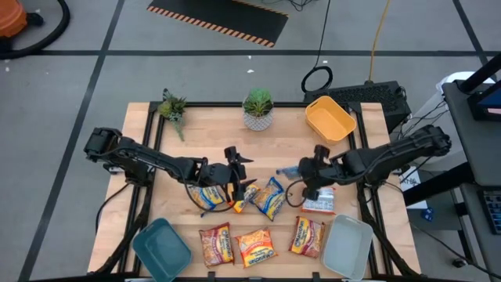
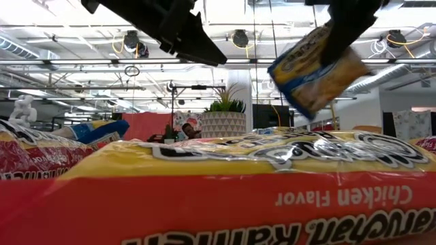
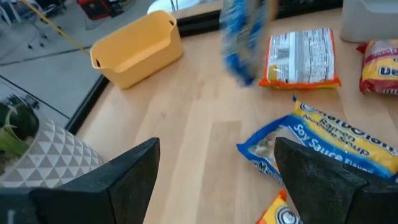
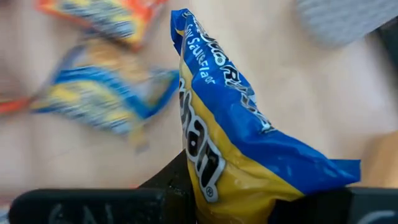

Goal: Sort Maruchan noodles
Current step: Put the right blue noodle pack into the gray bin

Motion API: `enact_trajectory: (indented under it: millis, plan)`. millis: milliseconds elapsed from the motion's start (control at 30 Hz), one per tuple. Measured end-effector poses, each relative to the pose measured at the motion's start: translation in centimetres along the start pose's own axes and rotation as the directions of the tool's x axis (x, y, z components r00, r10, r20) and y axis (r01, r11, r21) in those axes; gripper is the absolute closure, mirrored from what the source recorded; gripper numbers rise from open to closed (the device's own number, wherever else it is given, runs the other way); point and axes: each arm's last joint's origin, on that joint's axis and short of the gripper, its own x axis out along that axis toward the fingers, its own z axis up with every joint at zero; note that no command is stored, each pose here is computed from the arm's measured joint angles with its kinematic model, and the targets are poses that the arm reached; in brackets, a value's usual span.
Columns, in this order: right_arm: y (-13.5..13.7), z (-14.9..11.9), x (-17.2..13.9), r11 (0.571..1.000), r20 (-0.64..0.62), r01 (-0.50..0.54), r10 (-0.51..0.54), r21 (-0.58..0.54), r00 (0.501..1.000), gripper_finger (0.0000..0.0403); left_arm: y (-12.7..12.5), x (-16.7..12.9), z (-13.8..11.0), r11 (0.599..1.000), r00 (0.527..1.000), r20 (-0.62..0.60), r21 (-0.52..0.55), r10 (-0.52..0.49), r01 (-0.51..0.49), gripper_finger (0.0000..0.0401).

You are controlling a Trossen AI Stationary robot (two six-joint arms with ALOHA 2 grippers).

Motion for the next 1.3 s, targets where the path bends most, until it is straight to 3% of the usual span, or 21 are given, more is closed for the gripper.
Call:
enact_trajectory:
  millis: [167, 433, 667, 900, 1167, 1300]
  plan:
    - [1.0, -0.3, -2.3, 0.980, -0.136, -0.154, 0.171, 0.123, 0.976, 0.0312, -0.4, -0.2, -0.1, 1.000, 1.000, -0.012, 0.010, -0.012, 0.012, 0.0080]
    - [1.7, -1.6, -6.1, 0.959, -0.336, -0.194, 0.255, 0.205, 0.907, 0.0312, -0.7, -0.3, -0.1, 1.000, 1.000, -0.006, 0.012, -0.023, 0.023, 0.0080]
    - [3.1, -3.1, -7.3, 0.933, -0.468, -0.244, 0.346, 0.265, 0.813, 0.0312, -0.7, -0.3, -0.1, 1.000, 1.000, -0.005, 0.015, -0.022, 0.022, 0.0080]
    - [5.4, -5.4, -8.1, 0.951, -0.545, -0.218, 0.305, 0.220, 0.781, 0.0312, -0.7, -0.3, -0.1, 1.000, 1.000, -0.007, 0.011, -0.022, 0.022, 0.0080]
    - [6.8, -8.7, -7.8, 0.969, -0.602, -0.095, 0.218, 0.229, 0.768, 0.0312, -0.7, -0.3, -0.1, 1.000, 1.000, -0.008, 0.003, -0.022, 0.022, 0.0080]
    - [7.1, -10.5, -7.1, 0.971, -0.665, -0.031, 0.187, 0.239, 0.723, 0.0312, -0.7, -0.3, -0.1, 1.000, 1.000, -0.008, -0.006, -0.022, 0.022, 0.0080]
